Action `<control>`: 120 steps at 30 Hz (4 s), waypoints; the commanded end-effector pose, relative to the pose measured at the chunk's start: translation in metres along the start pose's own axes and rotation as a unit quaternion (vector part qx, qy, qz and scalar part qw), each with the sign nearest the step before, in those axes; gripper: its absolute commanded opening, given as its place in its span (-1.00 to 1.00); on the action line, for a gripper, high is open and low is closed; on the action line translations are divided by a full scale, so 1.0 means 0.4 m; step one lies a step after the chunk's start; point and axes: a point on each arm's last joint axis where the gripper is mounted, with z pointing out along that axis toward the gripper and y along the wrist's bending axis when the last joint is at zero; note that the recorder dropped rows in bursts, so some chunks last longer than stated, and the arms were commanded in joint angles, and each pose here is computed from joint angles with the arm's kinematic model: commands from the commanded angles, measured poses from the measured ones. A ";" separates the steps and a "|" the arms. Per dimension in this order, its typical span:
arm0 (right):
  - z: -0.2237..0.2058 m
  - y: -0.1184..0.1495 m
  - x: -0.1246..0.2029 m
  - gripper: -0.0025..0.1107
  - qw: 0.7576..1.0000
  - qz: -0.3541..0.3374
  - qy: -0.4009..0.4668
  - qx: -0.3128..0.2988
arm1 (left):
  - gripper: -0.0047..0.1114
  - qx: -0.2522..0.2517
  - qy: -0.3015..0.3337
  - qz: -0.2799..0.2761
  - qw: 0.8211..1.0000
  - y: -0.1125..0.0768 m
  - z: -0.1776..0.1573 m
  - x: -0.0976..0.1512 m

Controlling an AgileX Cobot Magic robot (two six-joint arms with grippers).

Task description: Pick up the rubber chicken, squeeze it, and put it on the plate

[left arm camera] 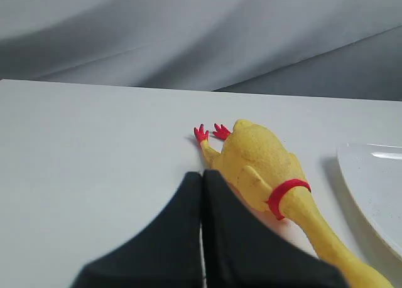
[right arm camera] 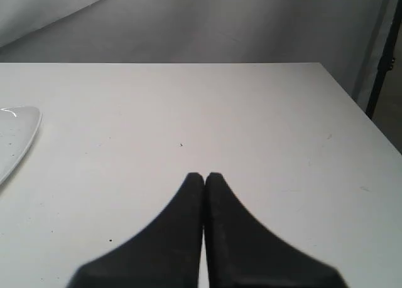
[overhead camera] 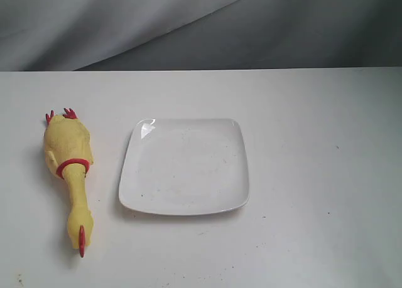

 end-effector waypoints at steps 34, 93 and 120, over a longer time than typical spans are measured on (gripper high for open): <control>-0.094 -0.004 -0.182 -0.96 0.891 -0.001 -0.455 0.013 | -0.92 0.000 0.000 -0.011 1.000 0.000 0.001 0.003; 0.499 0.812 -0.317 -0.85 0.845 -0.281 0.286 -0.355 | -0.92 0.000 0.000 -0.009 1.000 0.000 0.001 0.003; 0.575 1.142 -0.026 -0.13 0.806 -0.264 0.321 -0.422 | -0.92 0.000 0.000 -0.009 1.000 0.000 0.001 0.003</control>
